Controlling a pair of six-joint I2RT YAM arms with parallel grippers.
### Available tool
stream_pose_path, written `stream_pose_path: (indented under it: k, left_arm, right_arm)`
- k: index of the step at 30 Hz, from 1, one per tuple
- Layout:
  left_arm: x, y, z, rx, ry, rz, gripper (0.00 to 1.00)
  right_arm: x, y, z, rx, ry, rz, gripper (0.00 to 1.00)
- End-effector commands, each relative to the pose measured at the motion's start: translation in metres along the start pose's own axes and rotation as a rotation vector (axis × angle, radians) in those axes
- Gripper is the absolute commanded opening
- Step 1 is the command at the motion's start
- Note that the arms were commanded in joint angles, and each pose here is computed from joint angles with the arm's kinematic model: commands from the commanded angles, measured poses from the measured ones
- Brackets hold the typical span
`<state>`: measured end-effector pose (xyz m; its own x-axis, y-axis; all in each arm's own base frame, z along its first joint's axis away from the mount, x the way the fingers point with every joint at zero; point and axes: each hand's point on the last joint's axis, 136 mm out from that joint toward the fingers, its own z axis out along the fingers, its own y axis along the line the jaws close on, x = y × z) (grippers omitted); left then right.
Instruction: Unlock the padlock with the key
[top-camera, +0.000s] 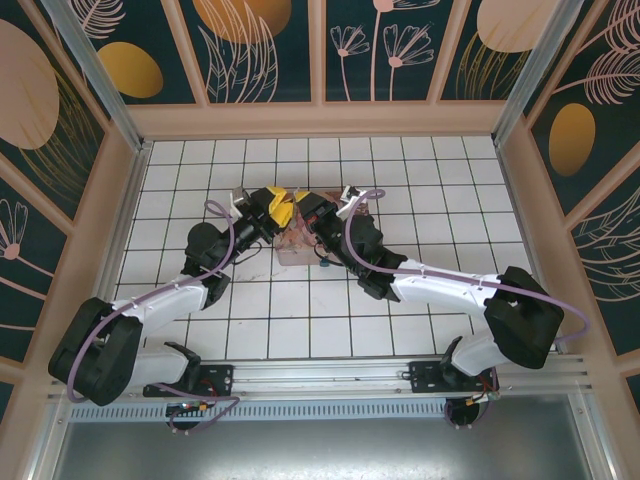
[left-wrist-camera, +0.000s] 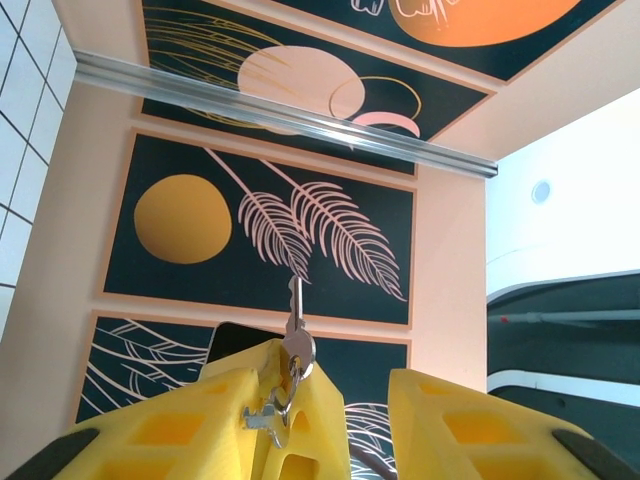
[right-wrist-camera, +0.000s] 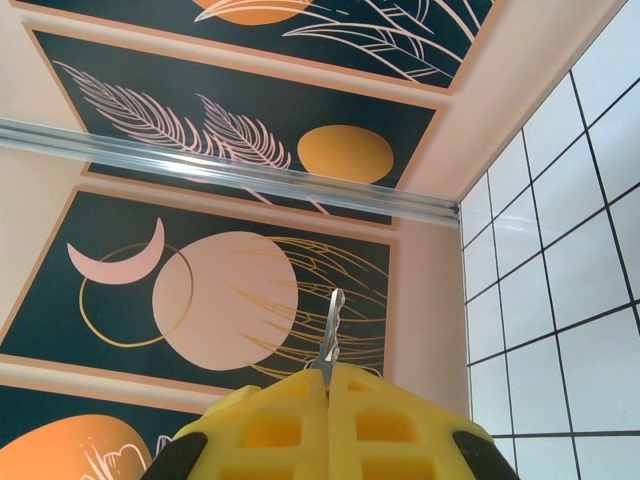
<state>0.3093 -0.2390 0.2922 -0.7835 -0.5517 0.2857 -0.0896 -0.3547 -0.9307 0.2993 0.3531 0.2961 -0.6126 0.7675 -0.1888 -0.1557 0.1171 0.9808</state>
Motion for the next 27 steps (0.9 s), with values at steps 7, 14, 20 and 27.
stream_pose_path:
  k: [7, 14, 20, 27]
  left_arm:
    - [0.0028, -0.0019, -0.0046, 0.009, -0.006, 0.029, 0.34]
    - [0.0014, -0.0006, -0.0062, 0.000, -0.019, 0.035, 0.24]
    - [0.0004, -0.0003, -0.0058, -0.004, -0.024, 0.037, 0.12]
    - [-0.0015, 0.0050, -0.0040, -0.025, -0.025, 0.063, 0.00]
  right_arm:
    - [-0.0038, 0.0088, -0.0048, -0.032, -0.020, 0.024, 0.00]
    - [-0.0037, 0.0091, -0.0038, -0.031, -0.020, 0.026, 0.00]
    - [-0.0028, 0.0078, -0.0027, -0.027, -0.017, 0.026, 0.00]
    - [-0.0092, 0.0024, -0.0076, -0.004, -0.047, 0.027, 0.04]
